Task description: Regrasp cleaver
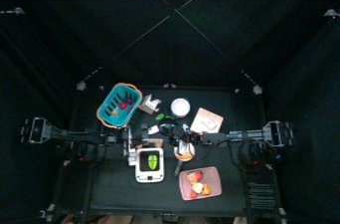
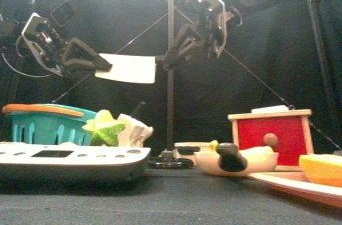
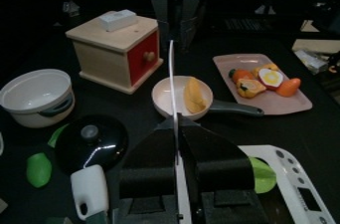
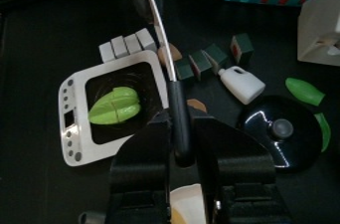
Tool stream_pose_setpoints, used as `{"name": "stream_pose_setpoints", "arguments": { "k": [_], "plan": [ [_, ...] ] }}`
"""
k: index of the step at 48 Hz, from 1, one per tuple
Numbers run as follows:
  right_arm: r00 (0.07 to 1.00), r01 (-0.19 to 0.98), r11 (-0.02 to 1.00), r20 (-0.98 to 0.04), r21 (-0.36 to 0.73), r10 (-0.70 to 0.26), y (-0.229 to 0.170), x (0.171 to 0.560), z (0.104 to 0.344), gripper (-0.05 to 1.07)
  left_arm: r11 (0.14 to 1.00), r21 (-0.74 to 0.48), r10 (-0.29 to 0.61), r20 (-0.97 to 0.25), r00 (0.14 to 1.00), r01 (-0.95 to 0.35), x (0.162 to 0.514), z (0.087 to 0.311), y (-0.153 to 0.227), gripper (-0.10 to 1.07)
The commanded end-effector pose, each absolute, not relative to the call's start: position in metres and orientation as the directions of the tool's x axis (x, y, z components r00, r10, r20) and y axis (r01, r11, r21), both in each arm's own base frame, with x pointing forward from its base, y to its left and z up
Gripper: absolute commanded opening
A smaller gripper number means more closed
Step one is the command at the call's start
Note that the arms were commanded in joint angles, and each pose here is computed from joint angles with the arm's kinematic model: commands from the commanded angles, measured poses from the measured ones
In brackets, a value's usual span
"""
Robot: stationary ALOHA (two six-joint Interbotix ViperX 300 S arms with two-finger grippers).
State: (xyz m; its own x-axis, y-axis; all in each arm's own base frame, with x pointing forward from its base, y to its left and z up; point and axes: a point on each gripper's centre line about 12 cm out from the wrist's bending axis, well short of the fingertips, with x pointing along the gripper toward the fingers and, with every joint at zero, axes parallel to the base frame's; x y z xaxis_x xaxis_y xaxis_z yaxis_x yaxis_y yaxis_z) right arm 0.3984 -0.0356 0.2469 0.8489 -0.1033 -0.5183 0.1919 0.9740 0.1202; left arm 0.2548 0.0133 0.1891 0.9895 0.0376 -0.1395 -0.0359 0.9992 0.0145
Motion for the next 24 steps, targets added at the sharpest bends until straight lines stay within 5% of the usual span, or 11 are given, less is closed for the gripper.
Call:
{"name": "stream_pose_setpoints", "arguments": {
  "k": [1, 24],
  "plan": [
    [0.871, 0.187, 0.975, -0.48, 0.122, -0.107, -0.0368, 0.3996, 0.2629, 0.39, 1.0, 0.017, 0.023, -0.129, 0.991, -0.021, 0.2565, 0.1917, 0.01, 0.34],
    [0.867, 0.18, 0.976, -0.488, 0.119, -0.101, -0.034, 0.4016, 0.2592, 0.39, 1.0, 0.015, 0.009, -0.136, 0.991, -0.007, 0.2548, 0.1892, 0.0062, 0.34]
  ]
}}
